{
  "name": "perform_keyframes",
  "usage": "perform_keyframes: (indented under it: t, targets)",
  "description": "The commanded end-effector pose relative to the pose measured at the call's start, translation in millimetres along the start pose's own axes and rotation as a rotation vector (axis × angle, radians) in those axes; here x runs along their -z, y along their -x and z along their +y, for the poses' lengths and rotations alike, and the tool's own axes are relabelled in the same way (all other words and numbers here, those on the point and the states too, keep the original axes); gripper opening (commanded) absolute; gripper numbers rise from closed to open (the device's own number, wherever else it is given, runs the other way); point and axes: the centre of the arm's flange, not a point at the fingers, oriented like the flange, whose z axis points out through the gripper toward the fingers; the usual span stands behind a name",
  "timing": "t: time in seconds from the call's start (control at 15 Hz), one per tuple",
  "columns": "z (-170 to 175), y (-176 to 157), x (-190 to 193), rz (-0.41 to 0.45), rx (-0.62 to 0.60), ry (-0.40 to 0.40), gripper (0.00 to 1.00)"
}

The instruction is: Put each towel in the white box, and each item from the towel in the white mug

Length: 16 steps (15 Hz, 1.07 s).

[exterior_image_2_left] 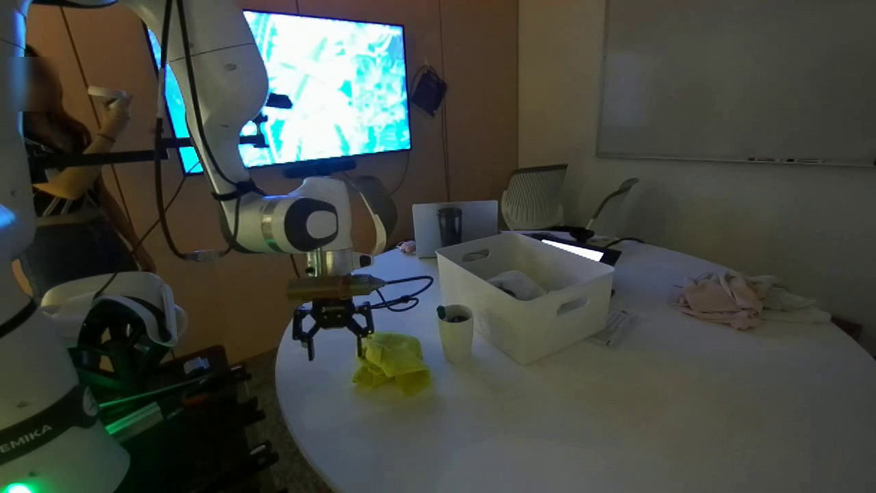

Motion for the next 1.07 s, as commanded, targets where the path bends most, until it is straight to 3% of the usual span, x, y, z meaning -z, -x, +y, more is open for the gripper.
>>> perform_keyframes:
  t: [0.0, 1.0]
  targets:
    - [3.3, -21.3, 18.4, 0.048, 0.003, 0.004, 1.00]
    - [45.5, -39.0, 20.9, 0.133, -0.031, 0.093, 1.00]
